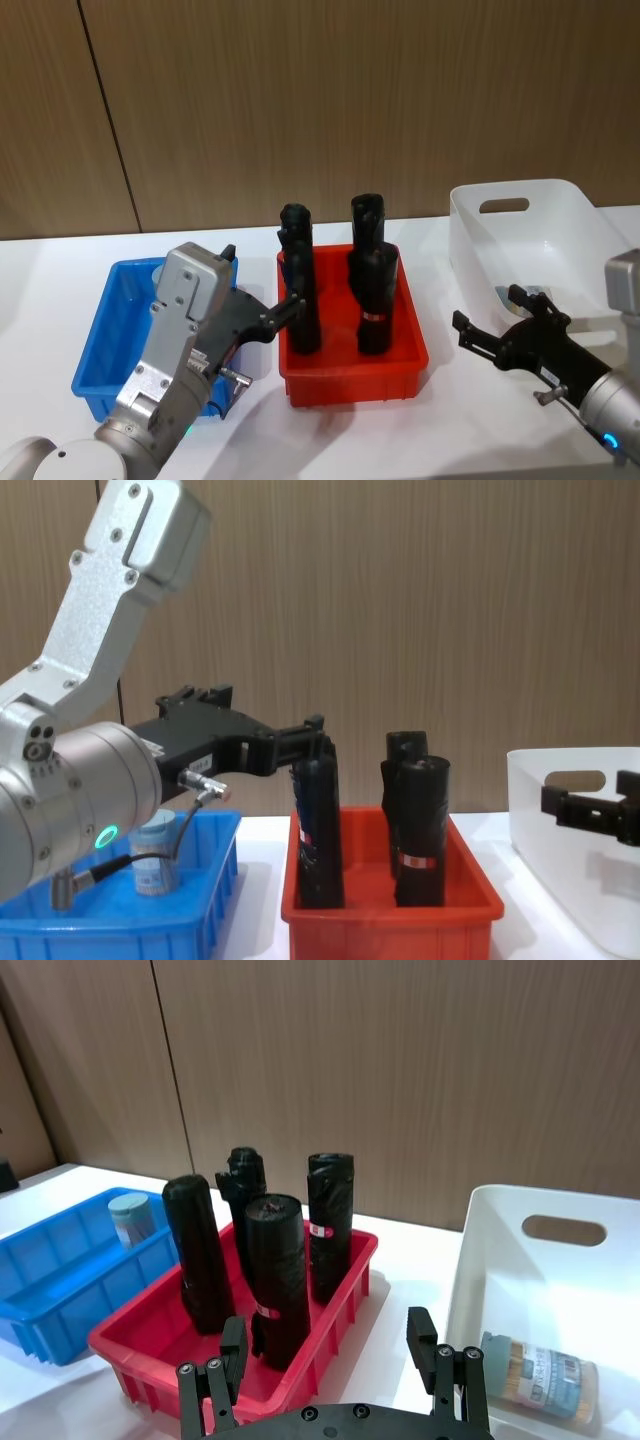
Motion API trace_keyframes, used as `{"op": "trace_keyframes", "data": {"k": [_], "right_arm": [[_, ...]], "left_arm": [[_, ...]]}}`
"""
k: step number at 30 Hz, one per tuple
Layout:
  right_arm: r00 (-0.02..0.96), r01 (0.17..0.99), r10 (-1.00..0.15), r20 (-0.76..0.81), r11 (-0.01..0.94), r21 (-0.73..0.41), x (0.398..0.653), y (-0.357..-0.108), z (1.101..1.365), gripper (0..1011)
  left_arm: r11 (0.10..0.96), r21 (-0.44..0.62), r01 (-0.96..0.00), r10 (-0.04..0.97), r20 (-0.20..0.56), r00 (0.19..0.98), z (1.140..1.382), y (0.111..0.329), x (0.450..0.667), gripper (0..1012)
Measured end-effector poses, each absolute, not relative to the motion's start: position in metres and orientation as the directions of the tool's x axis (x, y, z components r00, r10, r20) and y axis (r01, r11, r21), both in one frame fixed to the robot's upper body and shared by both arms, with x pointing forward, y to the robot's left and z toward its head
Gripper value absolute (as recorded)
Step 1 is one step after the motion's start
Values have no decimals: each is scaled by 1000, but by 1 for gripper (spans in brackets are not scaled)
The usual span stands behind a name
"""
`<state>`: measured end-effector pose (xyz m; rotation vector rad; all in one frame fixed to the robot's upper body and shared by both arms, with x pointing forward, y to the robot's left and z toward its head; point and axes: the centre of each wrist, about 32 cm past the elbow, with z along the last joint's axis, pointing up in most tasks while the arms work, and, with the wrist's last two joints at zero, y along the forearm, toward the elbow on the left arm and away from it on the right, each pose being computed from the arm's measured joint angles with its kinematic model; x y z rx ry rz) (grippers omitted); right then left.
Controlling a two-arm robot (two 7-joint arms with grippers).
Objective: Pick the cotton swabs from the blue box and place them into the white box.
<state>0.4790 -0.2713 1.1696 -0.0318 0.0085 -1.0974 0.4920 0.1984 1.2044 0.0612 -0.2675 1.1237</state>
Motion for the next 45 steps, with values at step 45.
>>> {"op": "trace_keyframes", "data": {"k": [45], "right_arm": [[687,723,-725,-55,689,-53,582,-263,1160,1002]], "left_arm": [[434,-86,-897,882,243,404,1204,198,492,1004]]}}
